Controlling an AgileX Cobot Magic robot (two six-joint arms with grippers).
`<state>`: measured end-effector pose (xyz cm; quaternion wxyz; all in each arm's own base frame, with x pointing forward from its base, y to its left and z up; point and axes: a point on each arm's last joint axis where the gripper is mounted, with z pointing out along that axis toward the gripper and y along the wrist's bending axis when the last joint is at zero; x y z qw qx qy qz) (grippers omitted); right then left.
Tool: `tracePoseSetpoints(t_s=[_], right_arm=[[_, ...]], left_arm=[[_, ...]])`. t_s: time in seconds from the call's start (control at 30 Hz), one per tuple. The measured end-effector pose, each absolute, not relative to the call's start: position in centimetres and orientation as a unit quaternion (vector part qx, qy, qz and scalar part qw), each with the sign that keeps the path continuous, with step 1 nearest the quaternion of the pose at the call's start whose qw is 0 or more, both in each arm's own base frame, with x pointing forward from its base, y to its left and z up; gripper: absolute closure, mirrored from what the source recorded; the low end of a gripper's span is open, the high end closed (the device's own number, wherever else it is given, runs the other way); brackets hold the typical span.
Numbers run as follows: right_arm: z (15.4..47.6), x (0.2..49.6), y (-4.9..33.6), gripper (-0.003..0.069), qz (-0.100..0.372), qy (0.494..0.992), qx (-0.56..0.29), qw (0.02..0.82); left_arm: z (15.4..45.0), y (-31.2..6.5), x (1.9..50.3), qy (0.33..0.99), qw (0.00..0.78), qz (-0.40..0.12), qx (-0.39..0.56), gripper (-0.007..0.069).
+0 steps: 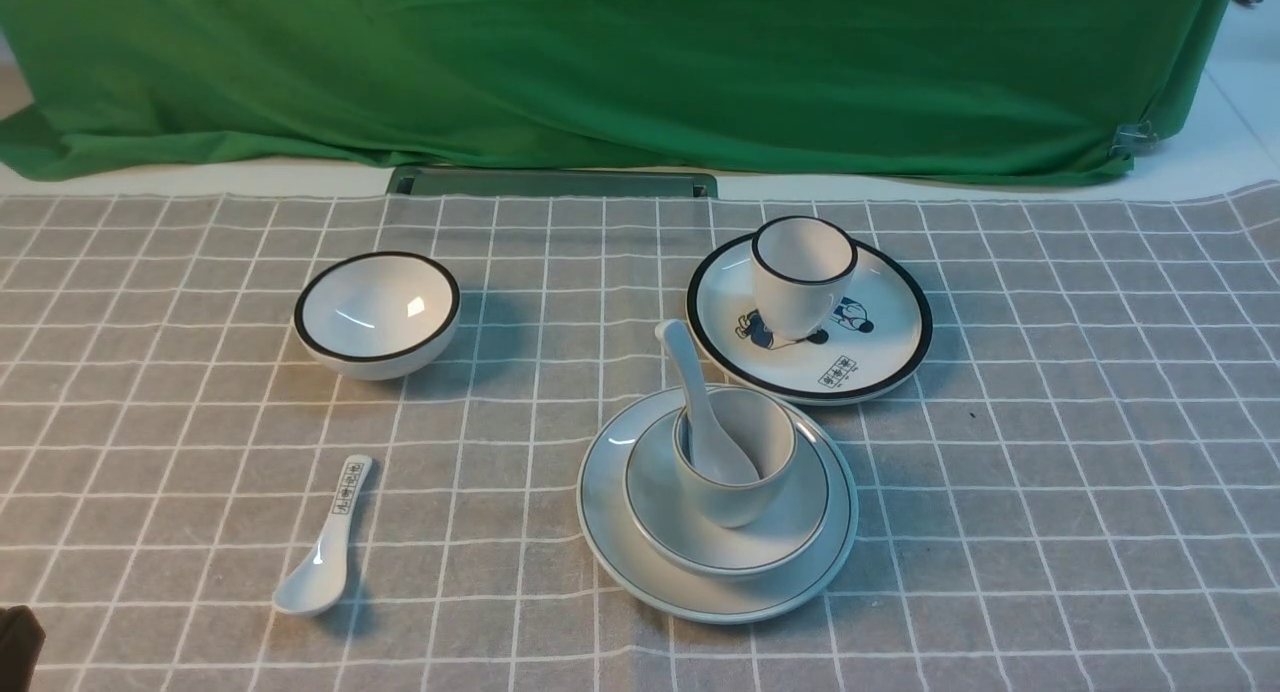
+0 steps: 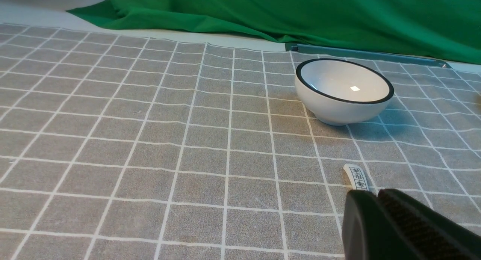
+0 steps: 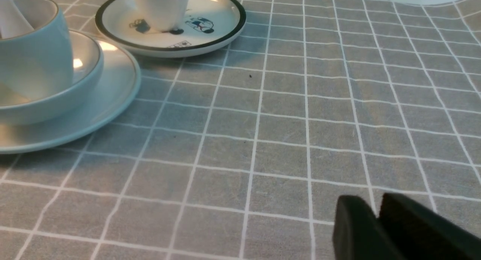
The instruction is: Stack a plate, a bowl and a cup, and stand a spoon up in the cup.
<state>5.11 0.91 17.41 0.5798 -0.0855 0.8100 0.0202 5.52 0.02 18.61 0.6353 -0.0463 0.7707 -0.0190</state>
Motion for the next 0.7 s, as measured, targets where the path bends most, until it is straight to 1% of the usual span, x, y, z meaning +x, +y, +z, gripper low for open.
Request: tracePoseSetpoints(t_s=[0.47,0.7], right_arm=[[17.41,5.11,0.91,0.0468,0.020,0.810,-0.086,0.580],[17.41,5.11,0.91,0.0463,0.020,0.810,-0.085,0.580]], left_arm=[[18.61,0.02,5.52,0.771,0.635,-0.019,-0.046,0.0610],[18.61,0.02,5.52,0.771,0.635,-0.020,-0.048,0.0610]])
